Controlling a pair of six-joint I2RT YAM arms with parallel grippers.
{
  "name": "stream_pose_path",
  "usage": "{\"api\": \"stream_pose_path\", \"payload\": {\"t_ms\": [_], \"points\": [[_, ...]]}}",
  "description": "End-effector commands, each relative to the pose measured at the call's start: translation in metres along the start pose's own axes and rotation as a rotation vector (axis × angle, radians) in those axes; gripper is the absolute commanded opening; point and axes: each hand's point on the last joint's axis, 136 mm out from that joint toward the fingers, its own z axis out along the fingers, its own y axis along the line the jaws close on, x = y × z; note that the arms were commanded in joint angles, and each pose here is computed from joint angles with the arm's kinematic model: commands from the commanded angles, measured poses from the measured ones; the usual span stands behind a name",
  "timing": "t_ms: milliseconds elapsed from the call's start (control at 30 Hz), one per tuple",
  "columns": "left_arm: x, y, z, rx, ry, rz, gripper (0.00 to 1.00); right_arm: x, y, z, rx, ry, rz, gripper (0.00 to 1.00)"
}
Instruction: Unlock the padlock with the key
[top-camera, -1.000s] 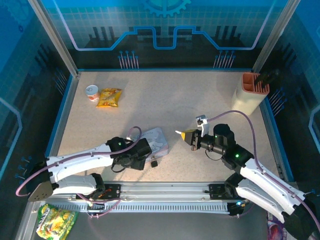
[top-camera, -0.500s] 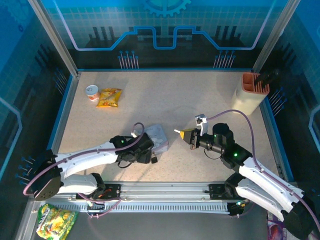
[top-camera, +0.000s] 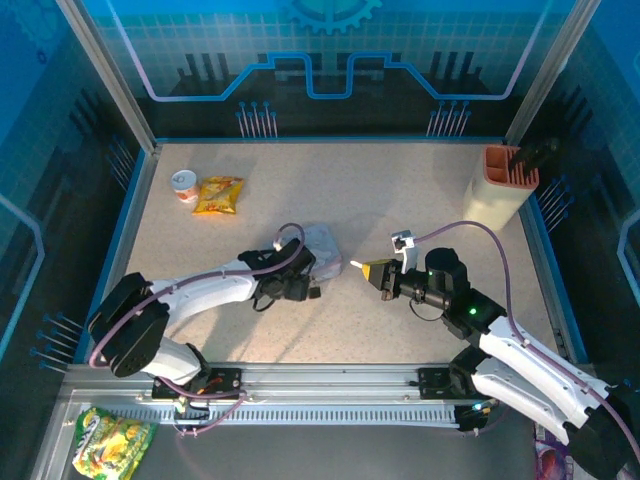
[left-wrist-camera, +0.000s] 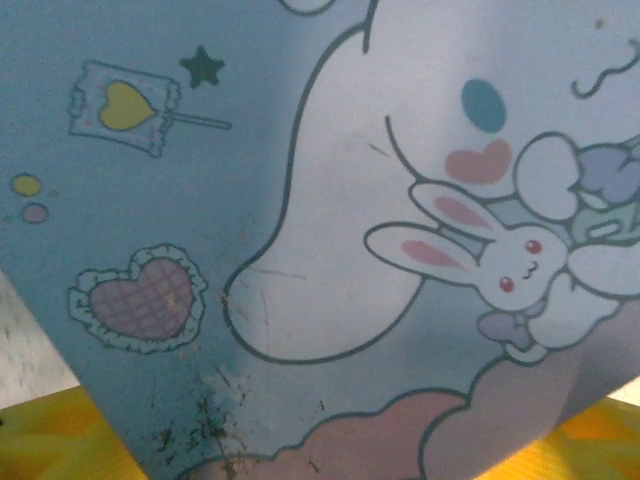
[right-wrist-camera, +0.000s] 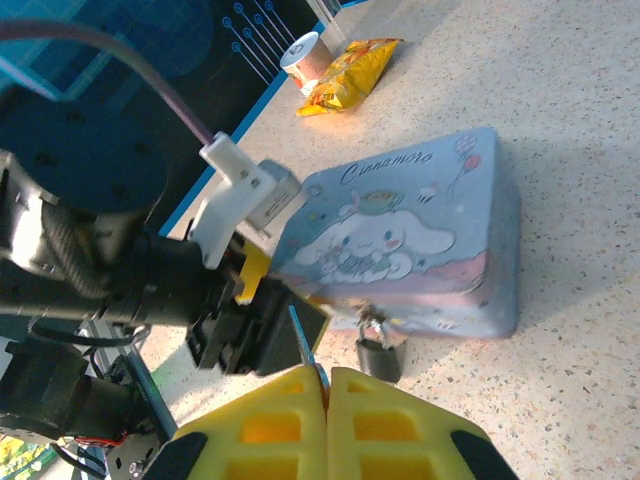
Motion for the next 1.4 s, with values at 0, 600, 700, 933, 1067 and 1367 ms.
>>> {"api": "stream_pose_path", "payload": {"t_ms": [0,600,700,933,1067,1367], "points": [[-0.044,0.003,0.003,-0.008,-0.101,0.006,0.7,-0.001,-0.001,-0.001,0.018,-0.005,0.008,0.0],[-0.041,-0.016,-0.039,0.233,-0.324,-0.163,0.72,0.003,-0.005,-0.002,0.022,-0.02,0.064,0.0],[-0.036,-0.037,-0.033,0.342,-0.364,-0.202,0.72,0.003,-0.002,0.001,0.005,-0.016,0.064,0.0],[-0.043,-0.043,-0.019,0.405,-0.432,-0.26,0.72,0.005,0.0,-0.002,-0.019,-0.029,0.086,0.0],[-0.047,-0.046,-0.003,0.459,-0.406,-0.298,0.69,0.007,-0.002,-0.005,-0.009,-0.04,0.095,0.0],[-0.05,-0.045,0.027,0.438,-0.383,-0.351,0.62,0.007,0.001,-0.008,-0.022,-0.04,0.096,0.0]]}}
